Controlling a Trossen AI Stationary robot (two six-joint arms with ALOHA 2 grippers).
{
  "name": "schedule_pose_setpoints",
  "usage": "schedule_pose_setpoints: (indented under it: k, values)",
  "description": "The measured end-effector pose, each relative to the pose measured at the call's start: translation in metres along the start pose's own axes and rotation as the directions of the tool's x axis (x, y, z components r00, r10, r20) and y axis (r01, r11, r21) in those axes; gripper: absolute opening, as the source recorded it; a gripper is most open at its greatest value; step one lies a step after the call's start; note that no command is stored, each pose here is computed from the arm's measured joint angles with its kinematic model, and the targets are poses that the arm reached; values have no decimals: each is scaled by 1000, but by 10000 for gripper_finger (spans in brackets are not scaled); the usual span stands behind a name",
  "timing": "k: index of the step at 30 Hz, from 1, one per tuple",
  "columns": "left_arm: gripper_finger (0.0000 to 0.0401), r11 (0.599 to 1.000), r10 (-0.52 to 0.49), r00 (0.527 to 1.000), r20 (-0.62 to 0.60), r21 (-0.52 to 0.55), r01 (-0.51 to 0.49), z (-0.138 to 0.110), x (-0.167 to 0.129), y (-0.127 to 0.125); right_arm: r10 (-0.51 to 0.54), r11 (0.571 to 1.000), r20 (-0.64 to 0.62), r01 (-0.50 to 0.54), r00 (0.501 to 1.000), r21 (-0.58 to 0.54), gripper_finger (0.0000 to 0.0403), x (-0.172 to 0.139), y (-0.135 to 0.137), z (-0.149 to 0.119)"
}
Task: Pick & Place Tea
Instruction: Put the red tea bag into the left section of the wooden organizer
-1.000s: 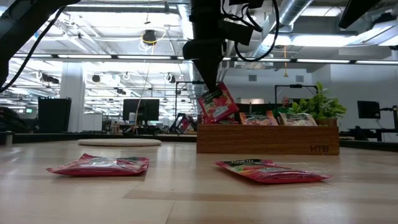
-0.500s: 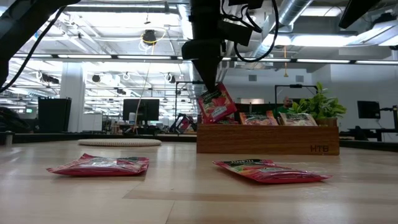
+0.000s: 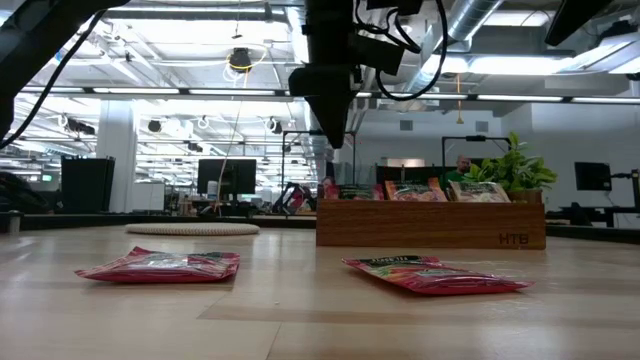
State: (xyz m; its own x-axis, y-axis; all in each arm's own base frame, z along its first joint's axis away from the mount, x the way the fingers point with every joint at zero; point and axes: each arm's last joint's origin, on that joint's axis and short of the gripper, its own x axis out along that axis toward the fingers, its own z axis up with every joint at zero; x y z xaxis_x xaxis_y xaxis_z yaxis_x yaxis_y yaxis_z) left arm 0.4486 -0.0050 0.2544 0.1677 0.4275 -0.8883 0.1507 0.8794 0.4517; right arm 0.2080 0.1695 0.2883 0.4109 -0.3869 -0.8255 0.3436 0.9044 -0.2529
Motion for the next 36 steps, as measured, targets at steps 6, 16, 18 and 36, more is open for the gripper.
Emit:
schedule_pose_setpoints:
  k: [6, 16, 18, 36]
  values:
    - [74, 991, 130, 991, -24, -2, -130, -1, 0, 4, 0, 1000, 0, 0, 1000, 0, 75, 0, 0, 0]
    - [74, 922, -235, 968, -83, -334, 195, -15, -42, -22, -4, 1000, -2, 4, 1000, -12, 75, 0, 0, 0]
    - [74, 877, -347, 936, -62, -374, 300, -13, -49, -35, -7, 1000, -4, 7, 1000, -14, 75, 0, -1, -1]
    - [74, 864, -394, 914, -96, -378, 333, -7, -37, -111, 15, 998, -20, -16, 1000, -53, 75, 0, 1, -1]
